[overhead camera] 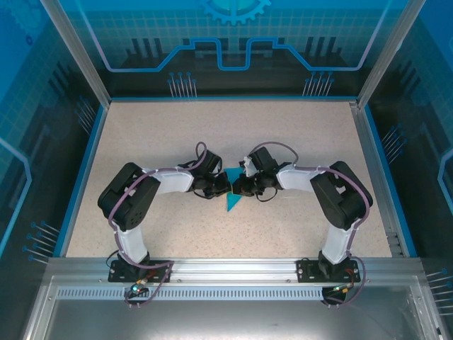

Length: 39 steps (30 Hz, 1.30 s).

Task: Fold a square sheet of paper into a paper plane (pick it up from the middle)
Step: Fourth fold the wing at the center of the table.

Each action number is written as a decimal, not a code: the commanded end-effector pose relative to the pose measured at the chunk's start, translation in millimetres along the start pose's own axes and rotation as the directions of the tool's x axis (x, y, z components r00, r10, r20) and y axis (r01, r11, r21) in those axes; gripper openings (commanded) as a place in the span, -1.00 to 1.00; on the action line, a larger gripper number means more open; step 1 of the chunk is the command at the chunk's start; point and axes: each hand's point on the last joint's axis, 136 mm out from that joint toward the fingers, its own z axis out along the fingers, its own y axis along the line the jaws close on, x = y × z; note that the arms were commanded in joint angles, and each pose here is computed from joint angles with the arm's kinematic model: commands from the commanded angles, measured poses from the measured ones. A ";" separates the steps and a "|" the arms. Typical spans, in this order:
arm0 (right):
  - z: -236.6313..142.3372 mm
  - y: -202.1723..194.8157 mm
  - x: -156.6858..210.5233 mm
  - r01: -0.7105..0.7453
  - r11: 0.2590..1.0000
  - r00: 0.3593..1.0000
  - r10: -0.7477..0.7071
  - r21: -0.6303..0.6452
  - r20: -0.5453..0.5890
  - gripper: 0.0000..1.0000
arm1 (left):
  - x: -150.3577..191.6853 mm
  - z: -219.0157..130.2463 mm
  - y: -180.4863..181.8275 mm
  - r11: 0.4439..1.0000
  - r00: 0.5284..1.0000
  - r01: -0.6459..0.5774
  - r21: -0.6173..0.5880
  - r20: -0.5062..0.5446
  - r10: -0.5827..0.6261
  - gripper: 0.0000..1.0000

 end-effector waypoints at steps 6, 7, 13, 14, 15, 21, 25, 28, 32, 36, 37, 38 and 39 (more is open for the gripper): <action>21.5 10.8 30.0 -0.011 0.999 0.997 0.008 -0.031 -0.080 -0.79 | 21.4 12.7 44.7 0.990 0.996 0.070 -0.124 -0.052 -0.077 -1.00; 21.8 9.7 34.2 -0.010 1.000 0.996 0.007 -0.028 -0.090 -0.79 | 21.8 12.8 45.3 0.989 0.995 0.073 -0.126 -0.053 -0.080 -1.00; 12.6 3.0 42.0 -0.006 1.000 0.998 0.006 0.001 -0.064 -0.79 | 21.6 13.1 45.9 0.989 0.995 0.077 -0.126 -0.051 -0.084 -1.00; 11.4 2.1 40.6 -0.006 1.000 0.999 0.006 0.008 -0.051 -0.79 | 21.9 12.8 46.8 0.988 0.995 0.079 -0.129 -0.051 -0.086 -1.00; 10.8 1.9 39.6 -0.007 1.000 0.999 0.008 0.010 -0.043 -0.79 | 22.0 12.6 46.5 0.989 0.995 0.079 -0.129 -0.051 -0.086 -1.00; 5.8 12.2 32.0 -0.017 0.999 0.999 0.018 -0.042 0.035 -0.79 | 24.1 12.0 48.2 0.987 0.994 0.084 -0.134 -0.055 -0.092 -1.00; 0.1 14.8 30.2 -0.017 0.998 0.996 0.022 -0.058 0.087 -0.79 | 24.4 12.1 48.7 0.987 0.994 0.088 -0.135 -0.055 -0.096 -1.00; -0.5 20.6 30.6 -0.008 0.997 0.995 0.016 -0.082 0.100 -0.78 | 24.3 12.5 48.2 0.987 0.994 0.089 -0.132 -0.056 -0.097 -1.00; 2.6 28.7 32.9 0.023 0.995 0.995 -0.013 -0.098 0.101 -0.77 | 24.6 12.5 47.7 0.987 0.993 0.092 -0.129 -0.058 -0.100 -1.00; 9.3 28.7 34.3 0.035 0.995 0.996 -0.027 -0.089 0.088 -0.76 | 24.9 12.2 47.7 0.987 0.993 0.094 -0.128 -0.059 -0.102 -1.00; 11.9 26.5 36.1 0.033 0.996 0.996 -0.027 -0.082 0.080 -0.76 | 25.2 12.4 47.7 0.987 0.993 0.093 -0.128 -0.060 -0.102 -1.00; 14.3 23.8 37.7 0.032 0.997 0.997 -0.027 -0.072 0.074 -0.76 | 25.3 12.3 47.2 0.988 0.993 0.093 -0.127 -0.061 -0.101 -1.00; 15.5 21.3 38.4 0.031 0.998 0.997 -0.027 -0.063 0.070 -0.77 | 25.6 12.0 46.9 0.988 0.993 0.093 -0.126 -0.061 -0.101 -1.00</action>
